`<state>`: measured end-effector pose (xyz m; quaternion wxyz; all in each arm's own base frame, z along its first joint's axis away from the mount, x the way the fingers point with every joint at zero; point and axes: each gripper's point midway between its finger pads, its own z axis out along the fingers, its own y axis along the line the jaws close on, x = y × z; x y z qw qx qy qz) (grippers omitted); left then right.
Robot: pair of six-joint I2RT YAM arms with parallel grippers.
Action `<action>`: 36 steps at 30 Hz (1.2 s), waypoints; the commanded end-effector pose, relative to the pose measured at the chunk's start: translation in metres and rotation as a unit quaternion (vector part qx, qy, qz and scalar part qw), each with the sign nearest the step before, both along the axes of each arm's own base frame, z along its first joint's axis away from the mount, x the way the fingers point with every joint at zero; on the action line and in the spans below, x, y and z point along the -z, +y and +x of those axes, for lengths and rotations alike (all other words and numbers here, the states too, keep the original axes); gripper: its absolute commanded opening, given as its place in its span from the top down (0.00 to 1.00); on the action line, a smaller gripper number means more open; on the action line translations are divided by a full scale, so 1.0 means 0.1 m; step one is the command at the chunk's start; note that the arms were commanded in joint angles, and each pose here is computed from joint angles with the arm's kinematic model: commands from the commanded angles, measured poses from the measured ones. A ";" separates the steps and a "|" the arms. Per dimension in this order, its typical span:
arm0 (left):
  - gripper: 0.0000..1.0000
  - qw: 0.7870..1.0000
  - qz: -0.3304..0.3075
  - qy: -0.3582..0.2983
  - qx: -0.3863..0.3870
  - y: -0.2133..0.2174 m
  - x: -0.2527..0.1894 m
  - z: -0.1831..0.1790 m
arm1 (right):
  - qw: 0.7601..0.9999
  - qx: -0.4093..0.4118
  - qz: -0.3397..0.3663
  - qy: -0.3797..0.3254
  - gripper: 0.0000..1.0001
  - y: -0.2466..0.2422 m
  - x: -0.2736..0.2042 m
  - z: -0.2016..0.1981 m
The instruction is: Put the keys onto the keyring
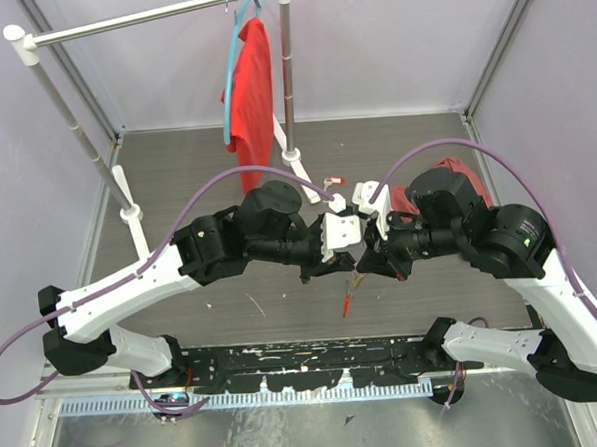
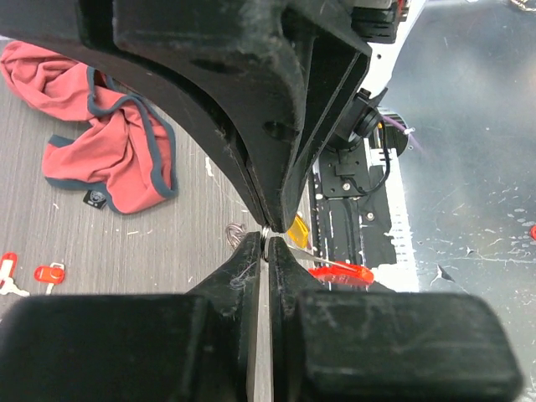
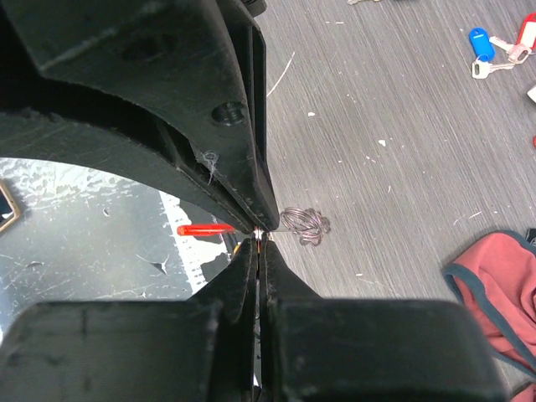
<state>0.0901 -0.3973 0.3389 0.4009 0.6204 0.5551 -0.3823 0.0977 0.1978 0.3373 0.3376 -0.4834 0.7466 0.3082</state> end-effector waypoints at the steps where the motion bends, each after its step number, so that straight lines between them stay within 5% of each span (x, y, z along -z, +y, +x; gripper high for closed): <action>1: 0.91 1.000 -0.021 0.006 0.018 -0.08 -0.13 -0.08 | 0.998 0.000 0.042 -0.047 0.99 0.11 -0.22 0.12; 9: 1.00 1.000 -0.023 0.000 0.004 -0.06 -0.14 -0.04 | 0.996 0.008 0.062 -0.065 0.99 0.09 -0.32 0.12; 16: 1.00 0.998 -0.053 -0.005 -0.046 -0.03 -0.23 0.09 | 0.988 0.054 0.117 -0.088 0.70 0.03 -0.53 0.16; 26: 1.00 0.981 -0.156 0.003 -0.117 0.12 -0.50 0.22 | 0.961 0.168 0.214 -0.049 0.61 -0.10 -0.63 0.21; 36: 1.00 0.954 -0.270 0.056 -0.121 0.29 -0.84 0.09 | 0.921 0.124 0.365 -0.066 0.49 -0.05 -0.91 0.01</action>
